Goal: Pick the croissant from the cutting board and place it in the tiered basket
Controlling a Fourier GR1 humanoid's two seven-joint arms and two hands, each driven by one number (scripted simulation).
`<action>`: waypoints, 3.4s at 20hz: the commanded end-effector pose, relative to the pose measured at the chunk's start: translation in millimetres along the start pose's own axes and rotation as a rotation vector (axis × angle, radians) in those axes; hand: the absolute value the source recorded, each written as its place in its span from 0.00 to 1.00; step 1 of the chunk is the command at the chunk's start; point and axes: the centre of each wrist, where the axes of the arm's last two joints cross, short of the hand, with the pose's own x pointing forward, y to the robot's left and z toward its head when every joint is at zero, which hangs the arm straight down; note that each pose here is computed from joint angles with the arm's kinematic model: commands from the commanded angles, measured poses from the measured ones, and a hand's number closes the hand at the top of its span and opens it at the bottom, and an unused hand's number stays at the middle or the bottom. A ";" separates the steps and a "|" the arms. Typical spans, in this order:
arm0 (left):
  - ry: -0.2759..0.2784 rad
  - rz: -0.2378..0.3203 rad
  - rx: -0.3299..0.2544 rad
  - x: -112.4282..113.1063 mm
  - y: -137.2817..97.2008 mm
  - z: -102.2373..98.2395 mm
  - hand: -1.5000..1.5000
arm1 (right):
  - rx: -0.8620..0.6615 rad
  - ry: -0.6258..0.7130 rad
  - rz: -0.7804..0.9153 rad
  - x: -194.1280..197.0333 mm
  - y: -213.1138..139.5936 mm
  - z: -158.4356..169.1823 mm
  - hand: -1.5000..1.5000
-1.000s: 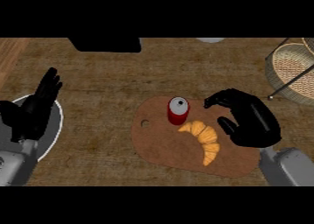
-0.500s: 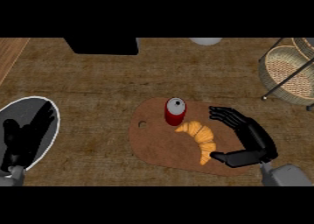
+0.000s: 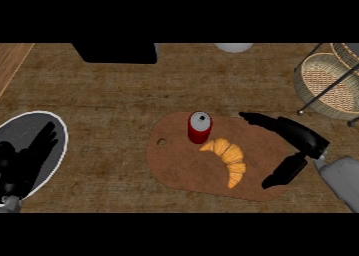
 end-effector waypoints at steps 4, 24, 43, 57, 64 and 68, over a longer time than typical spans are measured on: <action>0.007 0.001 0.015 -10.7 7.0 9.9 0.50 | 0.160 0.041 0.077 47.7 -16.1 -50.7 0.00; 0.022 0.003 0.027 -6.4 -2.9 14.3 0.50 | 0.277 0.329 0.166 59.9 -33.2 -55.0 0.00; -0.009 0.000 0.026 -11.5 -10.9 6.7 0.50 | 0.306 0.285 0.104 9.9 10.3 -68.9 0.00; 0.006 -0.003 0.037 5.1 12.3 7.4 0.50 | 0.317 0.294 0.093 17.6 31.1 -97.6 0.00; 0.015 0.010 0.023 -9.4 -0.6 8.7 0.50 | 0.358 0.277 0.096 13.3 61.4 -88.9 0.00; 0.020 -0.009 0.033 -2.2 1.1 9.0 0.50 | 0.405 0.273 0.066 -4.0 74.7 -91.3 0.00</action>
